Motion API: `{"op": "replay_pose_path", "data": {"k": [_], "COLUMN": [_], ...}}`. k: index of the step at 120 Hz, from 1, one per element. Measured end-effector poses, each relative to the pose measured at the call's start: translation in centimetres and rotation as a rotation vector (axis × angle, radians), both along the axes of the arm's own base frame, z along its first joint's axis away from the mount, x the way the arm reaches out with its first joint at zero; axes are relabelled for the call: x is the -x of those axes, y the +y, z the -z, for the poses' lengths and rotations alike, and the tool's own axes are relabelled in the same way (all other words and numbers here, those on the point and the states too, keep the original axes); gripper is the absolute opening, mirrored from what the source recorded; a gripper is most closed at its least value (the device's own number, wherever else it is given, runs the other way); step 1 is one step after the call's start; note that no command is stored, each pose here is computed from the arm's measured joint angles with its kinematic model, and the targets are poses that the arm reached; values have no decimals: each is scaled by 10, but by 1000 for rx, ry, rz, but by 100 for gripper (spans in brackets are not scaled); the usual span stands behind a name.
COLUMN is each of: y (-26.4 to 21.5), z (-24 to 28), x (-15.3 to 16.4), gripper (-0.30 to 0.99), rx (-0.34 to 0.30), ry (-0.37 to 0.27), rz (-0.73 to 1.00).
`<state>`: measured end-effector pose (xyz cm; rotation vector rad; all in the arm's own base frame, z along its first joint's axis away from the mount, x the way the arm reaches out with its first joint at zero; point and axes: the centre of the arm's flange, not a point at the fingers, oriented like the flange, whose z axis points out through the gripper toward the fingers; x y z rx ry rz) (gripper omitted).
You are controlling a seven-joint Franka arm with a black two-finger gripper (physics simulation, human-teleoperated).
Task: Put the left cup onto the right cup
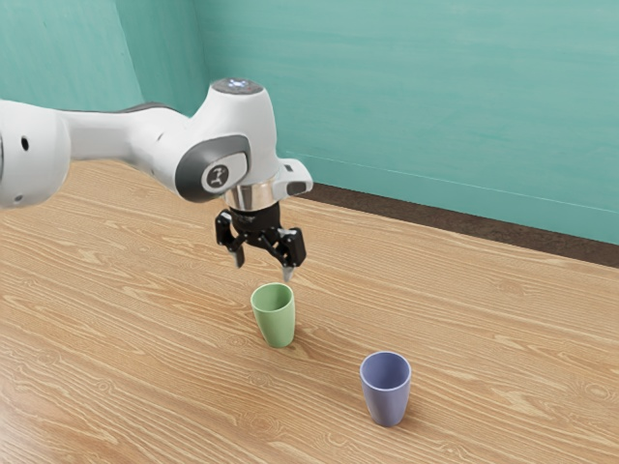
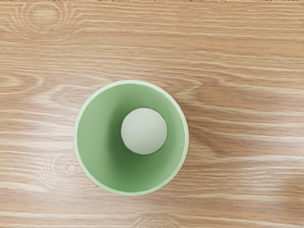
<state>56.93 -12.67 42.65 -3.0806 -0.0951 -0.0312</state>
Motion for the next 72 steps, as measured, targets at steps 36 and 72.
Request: {"op": "replay_pose_path", "data": {"k": [36, 72], "y": [-1, -2], "z": [13, 23], "x": [-2, -4], "gripper": [69, 69], "rx": [18, 28], "ry": [-1, -7], "rz": [1, 2]}}
